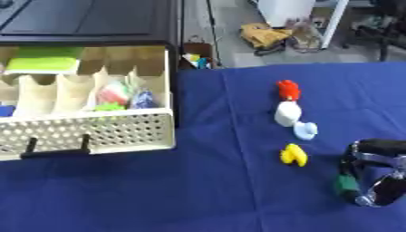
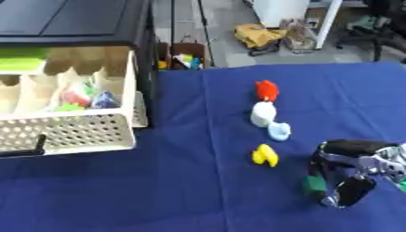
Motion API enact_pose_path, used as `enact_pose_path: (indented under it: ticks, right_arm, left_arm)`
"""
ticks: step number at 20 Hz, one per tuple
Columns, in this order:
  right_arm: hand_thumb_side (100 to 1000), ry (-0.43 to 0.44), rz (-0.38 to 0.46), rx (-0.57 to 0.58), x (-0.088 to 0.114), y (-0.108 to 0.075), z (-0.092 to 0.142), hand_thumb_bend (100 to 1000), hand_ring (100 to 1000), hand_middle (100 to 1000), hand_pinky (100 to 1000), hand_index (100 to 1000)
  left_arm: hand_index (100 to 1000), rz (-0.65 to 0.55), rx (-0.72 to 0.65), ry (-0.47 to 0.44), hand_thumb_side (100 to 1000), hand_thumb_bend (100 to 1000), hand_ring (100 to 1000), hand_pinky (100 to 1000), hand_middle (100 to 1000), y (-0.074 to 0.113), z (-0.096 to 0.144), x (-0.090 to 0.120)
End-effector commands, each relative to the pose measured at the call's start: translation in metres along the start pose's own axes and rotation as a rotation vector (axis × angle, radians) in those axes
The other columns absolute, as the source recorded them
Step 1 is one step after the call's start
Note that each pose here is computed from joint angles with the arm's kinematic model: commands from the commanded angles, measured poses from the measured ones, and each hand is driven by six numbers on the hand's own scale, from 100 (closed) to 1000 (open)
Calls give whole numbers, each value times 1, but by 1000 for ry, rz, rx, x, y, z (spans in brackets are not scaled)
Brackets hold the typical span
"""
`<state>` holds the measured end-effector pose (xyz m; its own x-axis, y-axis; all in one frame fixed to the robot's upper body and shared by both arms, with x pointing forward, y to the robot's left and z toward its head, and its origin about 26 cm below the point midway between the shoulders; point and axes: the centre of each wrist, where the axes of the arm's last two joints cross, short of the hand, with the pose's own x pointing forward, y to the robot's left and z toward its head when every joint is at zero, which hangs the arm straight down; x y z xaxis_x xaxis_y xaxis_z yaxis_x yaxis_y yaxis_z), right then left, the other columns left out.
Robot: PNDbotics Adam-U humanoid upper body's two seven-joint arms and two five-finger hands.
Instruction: Pick up objects from table and place into drawer.
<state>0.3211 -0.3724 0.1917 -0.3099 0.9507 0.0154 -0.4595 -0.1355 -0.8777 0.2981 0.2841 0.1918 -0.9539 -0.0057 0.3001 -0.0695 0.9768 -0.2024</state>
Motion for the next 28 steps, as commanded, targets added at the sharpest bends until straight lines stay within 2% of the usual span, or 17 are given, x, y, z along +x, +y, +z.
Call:
enact_pose_path:
  ticks: [1, 2, 14, 28]
  right_arm:
    - [256, 7, 14, -38, -1, -10, 7, 365, 711, 429, 643, 574]
    - [257, 9, 14, -45, 0, -11, 8, 352, 699, 410, 635, 552]
    - [271, 4, 48, -139, 8, -26, 17, 316, 685, 386, 632, 526]
    - [350, -72, 176, -383, 47, -82, 51, 276, 672, 343, 642, 497]
  left_arm:
    - [812, 1, -20, -26, 940, 246, 584, 399, 629, -1, -7, 4]
    - [812, 0, -20, -26, 940, 245, 584, 400, 629, -1, -8, 4]
    - [812, 0, -24, -26, 938, 242, 585, 401, 630, 0, -9, 4]
    - [812, -3, -27, -22, 939, 241, 586, 405, 631, 2, -9, 4]
